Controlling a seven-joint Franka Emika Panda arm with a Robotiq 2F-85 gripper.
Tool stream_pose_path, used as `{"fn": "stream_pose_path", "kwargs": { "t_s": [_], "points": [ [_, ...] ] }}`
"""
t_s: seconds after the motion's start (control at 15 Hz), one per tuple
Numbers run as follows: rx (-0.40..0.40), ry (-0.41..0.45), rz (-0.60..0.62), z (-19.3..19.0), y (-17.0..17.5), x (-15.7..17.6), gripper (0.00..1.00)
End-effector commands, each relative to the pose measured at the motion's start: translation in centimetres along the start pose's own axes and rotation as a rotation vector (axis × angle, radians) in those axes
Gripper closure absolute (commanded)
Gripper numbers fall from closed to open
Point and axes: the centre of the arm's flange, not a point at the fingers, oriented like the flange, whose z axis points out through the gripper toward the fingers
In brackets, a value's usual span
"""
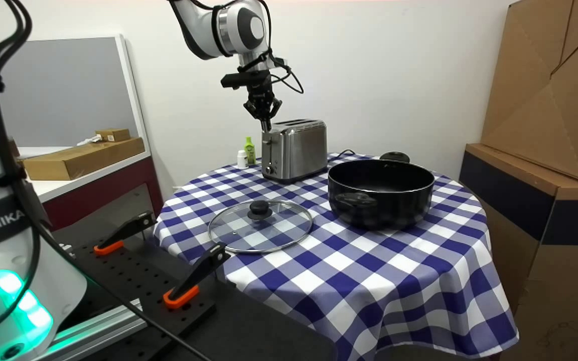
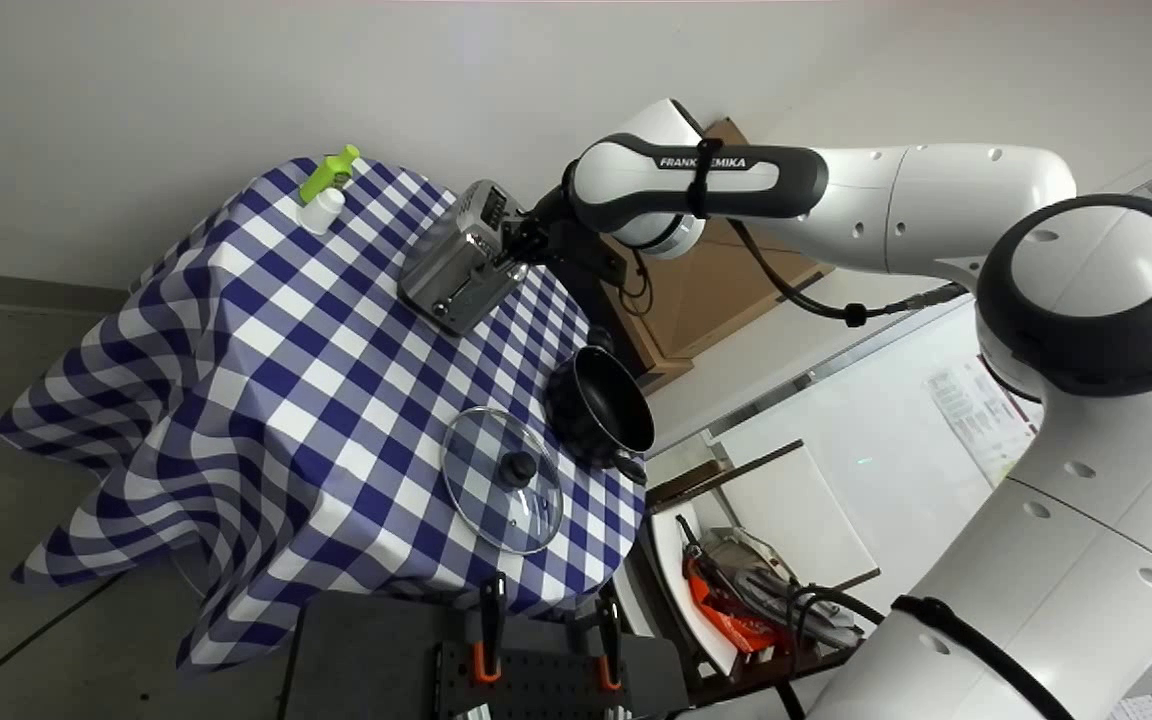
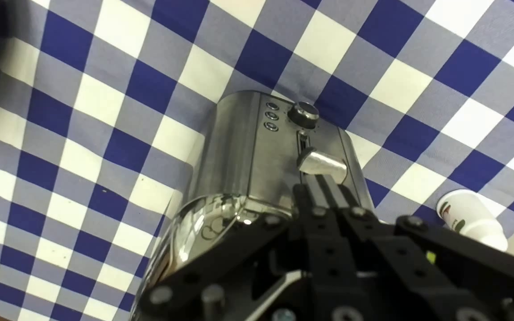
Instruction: Push down the switch on the toaster
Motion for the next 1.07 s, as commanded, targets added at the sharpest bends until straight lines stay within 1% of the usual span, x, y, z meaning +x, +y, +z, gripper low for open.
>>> {"fn": "stream_pose_path", "kwargs": {
  "t_s": [0.0, 0.2, 0.4, 1.0],
  "points": [
    [-0.019, 0.022, -0.003, 2.5, -0.8, 1.9, 1.0],
    [-0.022, 0.027, -0.004, 4.4, -0.7, 2.7, 1.0],
    [-0.024, 0.003, 0.002, 6.5, -0.4, 2.6, 1.0],
    [-0.032, -0.092, -0.005, 13.4, -0.3, -0.4, 1.0]
  ]
}}
